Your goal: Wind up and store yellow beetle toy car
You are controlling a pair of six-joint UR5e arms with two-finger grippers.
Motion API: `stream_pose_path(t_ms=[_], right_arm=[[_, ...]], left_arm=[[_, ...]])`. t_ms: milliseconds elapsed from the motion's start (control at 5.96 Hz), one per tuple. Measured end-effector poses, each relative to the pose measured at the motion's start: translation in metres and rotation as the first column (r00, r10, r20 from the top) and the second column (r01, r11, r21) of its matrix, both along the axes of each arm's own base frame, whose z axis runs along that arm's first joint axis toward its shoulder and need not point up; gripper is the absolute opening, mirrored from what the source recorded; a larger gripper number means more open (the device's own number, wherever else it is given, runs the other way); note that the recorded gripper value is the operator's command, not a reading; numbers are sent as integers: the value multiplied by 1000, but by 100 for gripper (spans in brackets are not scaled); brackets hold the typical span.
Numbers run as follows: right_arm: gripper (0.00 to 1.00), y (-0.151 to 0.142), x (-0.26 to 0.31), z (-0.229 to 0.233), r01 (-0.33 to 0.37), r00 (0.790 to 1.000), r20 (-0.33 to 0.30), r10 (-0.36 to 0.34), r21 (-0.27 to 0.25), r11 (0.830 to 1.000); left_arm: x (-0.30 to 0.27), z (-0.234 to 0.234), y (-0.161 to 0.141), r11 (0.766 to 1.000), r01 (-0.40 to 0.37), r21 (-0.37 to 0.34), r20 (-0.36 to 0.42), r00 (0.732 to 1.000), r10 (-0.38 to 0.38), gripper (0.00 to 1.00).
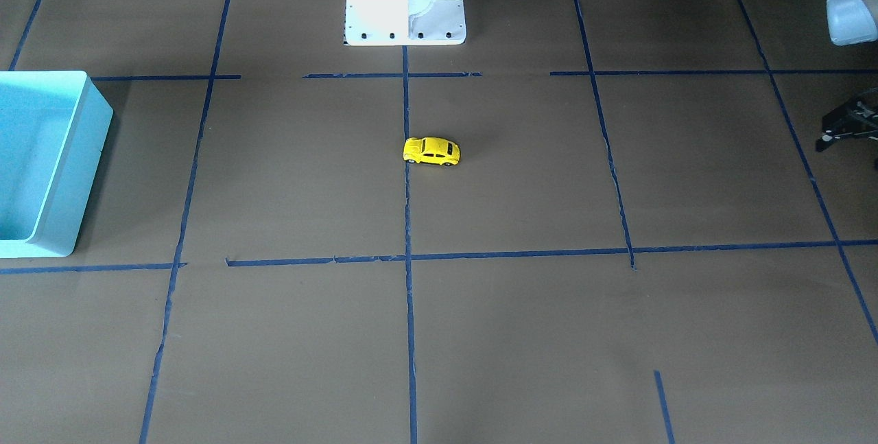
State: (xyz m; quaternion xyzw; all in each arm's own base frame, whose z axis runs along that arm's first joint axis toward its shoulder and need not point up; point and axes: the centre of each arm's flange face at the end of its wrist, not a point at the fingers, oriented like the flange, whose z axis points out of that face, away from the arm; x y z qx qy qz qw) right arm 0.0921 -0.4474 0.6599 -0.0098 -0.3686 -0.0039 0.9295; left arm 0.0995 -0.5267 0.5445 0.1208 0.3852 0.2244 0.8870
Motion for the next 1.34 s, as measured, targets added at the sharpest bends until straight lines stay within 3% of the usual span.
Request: stream_pose_path(t_ms=[335,503,671,1006,1174,1342], right_arm=[[100,0,0,0,0,1000,0,0,0,1000],[100,0,0,0,0,1000,0,0,0,1000],[100,0,0,0,0,1000,0,0,0,1000],[100,0,0,0,1,1000,0,-1,1,1000],[100,0,0,0,1,1000,0,-1,1,1000],[100,0,0,0,2,1000,0,-2,2,1000]], left_arm=[[105,-80,-12,974,-159,163,-47,984,169,100],[168,-132,-9,938,-242,250,-72,961,267,100],[236,-190,4,886,-317,338,-90,926,365,100],[339,-307,41,778,-395,488,-127,850,512,100],[371,-361,50,740,-404,538,-143,821,553,100],[392,-409,55,726,-422,543,-143,806,575,100]])
